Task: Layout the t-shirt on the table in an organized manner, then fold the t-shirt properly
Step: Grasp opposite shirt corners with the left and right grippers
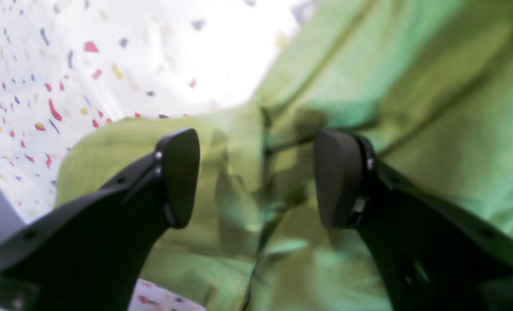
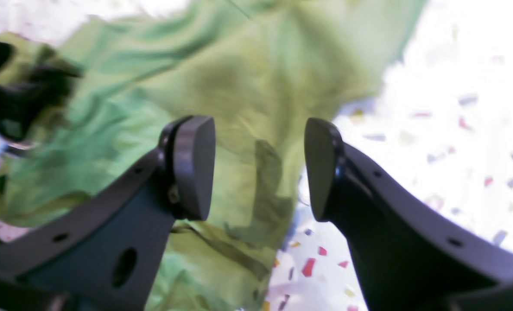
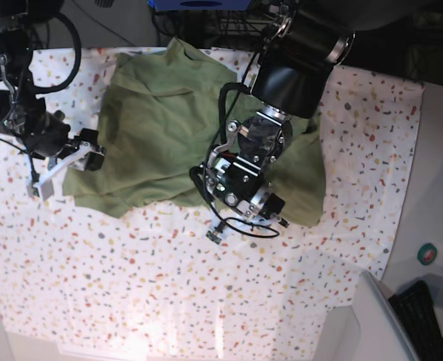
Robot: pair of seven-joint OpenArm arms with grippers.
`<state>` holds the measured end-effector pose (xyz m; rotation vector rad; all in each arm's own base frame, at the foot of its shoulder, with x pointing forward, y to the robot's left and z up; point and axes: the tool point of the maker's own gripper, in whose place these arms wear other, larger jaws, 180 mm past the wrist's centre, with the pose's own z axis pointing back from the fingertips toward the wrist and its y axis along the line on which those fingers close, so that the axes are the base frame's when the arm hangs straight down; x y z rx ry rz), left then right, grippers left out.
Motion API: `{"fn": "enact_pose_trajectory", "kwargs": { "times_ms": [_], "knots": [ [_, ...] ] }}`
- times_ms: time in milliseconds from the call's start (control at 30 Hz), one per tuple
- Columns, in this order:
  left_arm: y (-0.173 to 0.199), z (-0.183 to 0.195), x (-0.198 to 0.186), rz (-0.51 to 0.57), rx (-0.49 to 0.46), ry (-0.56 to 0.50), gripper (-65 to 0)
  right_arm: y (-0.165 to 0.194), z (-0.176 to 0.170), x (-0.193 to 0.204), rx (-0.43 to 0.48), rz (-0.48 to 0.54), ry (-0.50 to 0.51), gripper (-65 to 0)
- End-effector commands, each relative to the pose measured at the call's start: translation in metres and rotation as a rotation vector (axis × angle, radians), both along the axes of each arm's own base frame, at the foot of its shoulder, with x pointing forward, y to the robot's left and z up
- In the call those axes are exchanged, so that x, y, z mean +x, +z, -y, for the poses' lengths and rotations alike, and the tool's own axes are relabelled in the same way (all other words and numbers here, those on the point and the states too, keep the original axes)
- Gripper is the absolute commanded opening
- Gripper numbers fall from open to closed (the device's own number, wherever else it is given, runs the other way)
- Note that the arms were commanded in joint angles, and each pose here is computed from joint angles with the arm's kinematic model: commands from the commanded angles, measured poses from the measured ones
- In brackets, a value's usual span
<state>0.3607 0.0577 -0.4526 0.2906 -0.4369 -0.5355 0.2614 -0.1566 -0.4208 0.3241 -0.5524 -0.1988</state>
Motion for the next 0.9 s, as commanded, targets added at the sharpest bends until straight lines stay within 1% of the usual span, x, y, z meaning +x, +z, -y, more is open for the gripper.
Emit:
{"fn": "enact_pose_trajectory", "kwargs": {
  "times_ms": [0, 100, 433, 567, 667, 700, 733, 800, 867],
  "knots": [
    [0.017, -0.004, 0.017, 0.054, -0.001, 0.016, -26.2, 0.009, 0.004, 0.009, -0.006, 0.039, 0.000, -33.0],
    [0.021, -0.008, 0.024, 0.063, 0.000, 0.030, -26.2, 0.008, 0.005, 0.008, -0.006, 0.035, 0.001, -33.0],
    [0.019, -0.006, 0.022, 0.057, -0.002, 0.027, -26.2, 0.010, 0.003, 0.011, -0.003, 0.044, 0.001, -33.0],
    [0.002, -0.009, 0.013, 0.001, 0.015, 0.025, -26.3, 0.010, 0.003, 0.011, -0.003, 0.044, 0.001, -33.0],
    [-0.001, -0.009, 0.010, -0.009, 0.008, 0.029, -26.7, 0.010, 0.003, 0.011, -0.003, 0.044, 0.001, -33.0],
    [0.000, -0.008, 0.010, -0.004, 0.006, 0.029, -28.6, 0.010, 0.003, 0.011, -0.003, 0.044, 0.001, -33.0],
    [0.002, -0.008, 0.012, 0.002, 0.004, 0.029, -32.1, 0.010, 0.003, 0.011, -0.003, 0.044, 0.001, -33.2],
    [0.007, -0.007, 0.014, 0.016, -0.002, 0.032, -43.4, 0.010, 0.003, 0.010, -0.003, 0.043, 0.001, -33.2],
    [0.012, -0.006, 0.017, 0.031, -0.009, 0.033, -52.7, 0.010, 0.003, 0.010, -0.003, 0.041, 0.001, -33.2]
  ]
}}
